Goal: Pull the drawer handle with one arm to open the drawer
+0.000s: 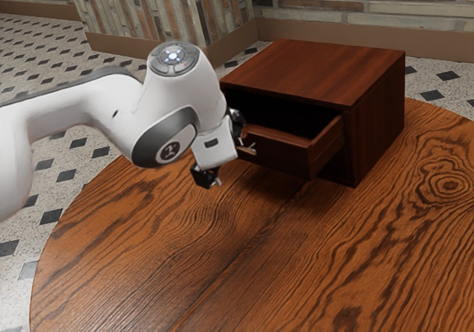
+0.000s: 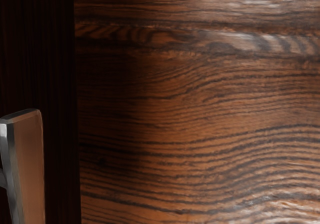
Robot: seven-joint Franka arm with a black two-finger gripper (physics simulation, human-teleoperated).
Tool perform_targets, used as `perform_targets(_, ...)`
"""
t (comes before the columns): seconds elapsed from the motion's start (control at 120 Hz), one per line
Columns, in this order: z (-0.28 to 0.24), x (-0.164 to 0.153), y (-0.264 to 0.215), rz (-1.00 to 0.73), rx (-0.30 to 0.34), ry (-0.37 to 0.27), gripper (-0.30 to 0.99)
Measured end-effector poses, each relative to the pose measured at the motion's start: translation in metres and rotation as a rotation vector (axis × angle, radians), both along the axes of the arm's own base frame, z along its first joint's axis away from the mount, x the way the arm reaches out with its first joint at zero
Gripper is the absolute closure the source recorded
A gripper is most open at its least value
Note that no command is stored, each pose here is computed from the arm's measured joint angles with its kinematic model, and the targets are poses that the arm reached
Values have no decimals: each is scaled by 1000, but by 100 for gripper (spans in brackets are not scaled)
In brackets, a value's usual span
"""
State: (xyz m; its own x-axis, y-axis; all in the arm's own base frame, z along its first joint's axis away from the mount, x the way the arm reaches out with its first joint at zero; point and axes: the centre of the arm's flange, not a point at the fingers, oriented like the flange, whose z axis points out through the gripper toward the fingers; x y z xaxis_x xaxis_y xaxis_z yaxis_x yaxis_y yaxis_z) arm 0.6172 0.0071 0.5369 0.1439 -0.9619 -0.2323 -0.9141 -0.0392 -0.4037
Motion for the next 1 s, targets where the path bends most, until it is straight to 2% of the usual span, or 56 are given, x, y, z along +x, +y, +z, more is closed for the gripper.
perform_targets(0.833, 3, -35, 1, 5, -10, 10, 2)
perform_targets(1.0, 28, -46, -1, 1, -12, -32, 3)
